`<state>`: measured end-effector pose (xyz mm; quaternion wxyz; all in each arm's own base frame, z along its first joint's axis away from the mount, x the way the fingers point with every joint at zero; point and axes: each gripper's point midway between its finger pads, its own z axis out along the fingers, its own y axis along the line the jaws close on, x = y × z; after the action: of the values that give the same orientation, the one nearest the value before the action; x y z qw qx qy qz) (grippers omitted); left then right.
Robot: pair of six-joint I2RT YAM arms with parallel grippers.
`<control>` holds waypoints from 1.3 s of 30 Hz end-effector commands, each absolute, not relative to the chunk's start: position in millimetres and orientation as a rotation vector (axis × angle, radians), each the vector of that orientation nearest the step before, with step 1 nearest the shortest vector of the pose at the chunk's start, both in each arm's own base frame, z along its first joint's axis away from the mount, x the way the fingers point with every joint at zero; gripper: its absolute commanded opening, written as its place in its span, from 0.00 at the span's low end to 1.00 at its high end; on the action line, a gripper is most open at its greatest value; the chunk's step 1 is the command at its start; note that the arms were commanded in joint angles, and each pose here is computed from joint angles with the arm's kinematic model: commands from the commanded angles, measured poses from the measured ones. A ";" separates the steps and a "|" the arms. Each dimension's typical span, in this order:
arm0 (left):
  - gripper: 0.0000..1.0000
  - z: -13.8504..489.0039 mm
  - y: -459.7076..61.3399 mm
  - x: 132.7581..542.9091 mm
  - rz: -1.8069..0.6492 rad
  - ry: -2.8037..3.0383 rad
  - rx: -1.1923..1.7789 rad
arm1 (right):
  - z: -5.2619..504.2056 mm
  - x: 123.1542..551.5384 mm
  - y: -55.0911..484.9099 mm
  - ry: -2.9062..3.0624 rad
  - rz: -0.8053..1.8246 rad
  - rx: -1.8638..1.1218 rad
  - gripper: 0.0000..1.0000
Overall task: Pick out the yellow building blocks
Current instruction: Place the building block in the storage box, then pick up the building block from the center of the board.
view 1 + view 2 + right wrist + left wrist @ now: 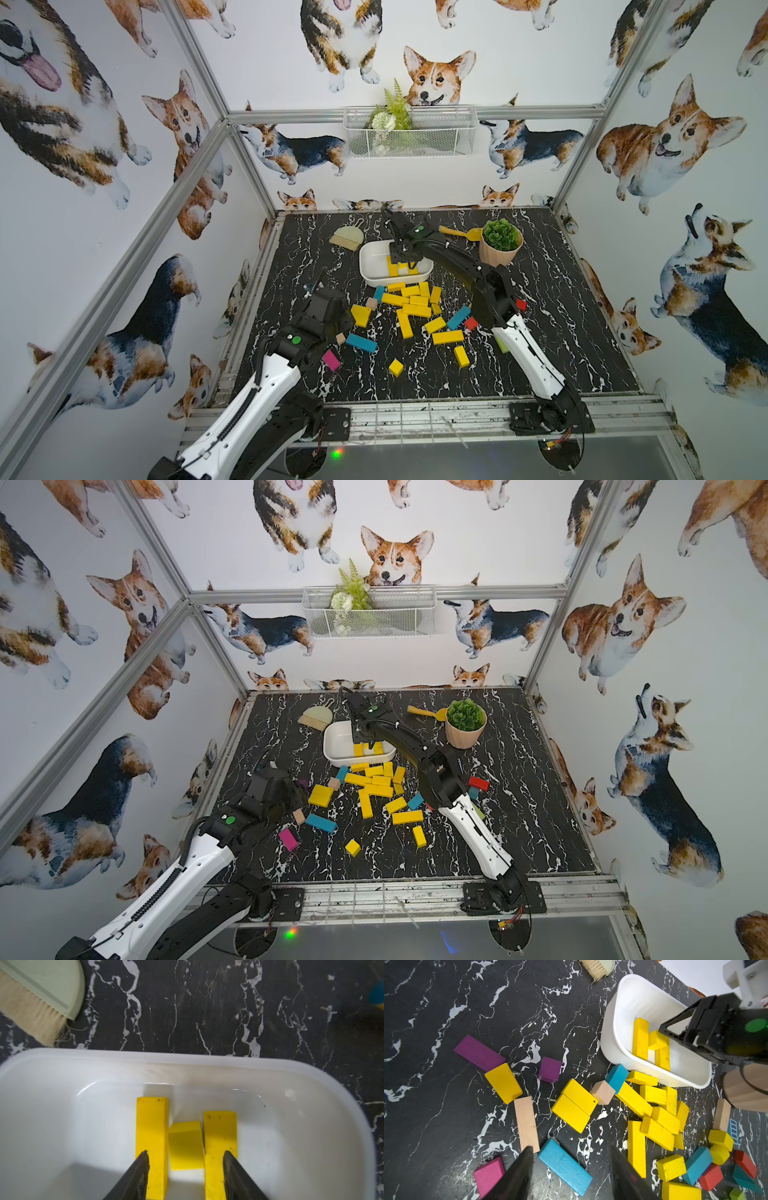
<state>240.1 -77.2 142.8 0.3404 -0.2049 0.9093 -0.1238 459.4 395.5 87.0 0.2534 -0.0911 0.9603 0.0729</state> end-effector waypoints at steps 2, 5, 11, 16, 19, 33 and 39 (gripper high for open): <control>0.59 152.9 -98.1 250.9 -0.385 2.374 -0.490 | 159.4 442.7 394.2 2.516 0.312 -0.279 0.58; 0.59 154.5 -115.9 252.7 -0.385 2.388 -0.429 | 183.0 421.7 385.1 2.475 0.357 -0.296 0.58; 0.59 142.6 -179.3 243.8 -0.378 2.447 -0.263 | 182.5 371.0 343.0 2.483 0.400 -0.262 0.58; 0.60 115.7 -217.1 233.3 -0.301 2.518 -0.172 | 172.3 331.6 298.6 2.506 0.372 -0.198 0.58; 0.61 110.7 -244.7 234.1 -0.298 2.543 -0.123 | 164.1 313.4 272.2 2.521 0.321 -0.155 0.57; 0.61 45.1 -264.9 240.5 -0.068 2.673 -0.047 | 145.9 274.1 211.9 2.549 0.192 -0.052 0.56; 0.59 26.3 -255.8 243.1 0.009 2.690 -0.077 | 143.0 272.7 209.0 2.557 0.176 -0.047 0.56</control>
<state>238.4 -264.7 30.4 0.2156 -0.0089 0.9763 -0.0165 274.2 215.1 144.3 0.2854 -0.0308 0.9549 0.0766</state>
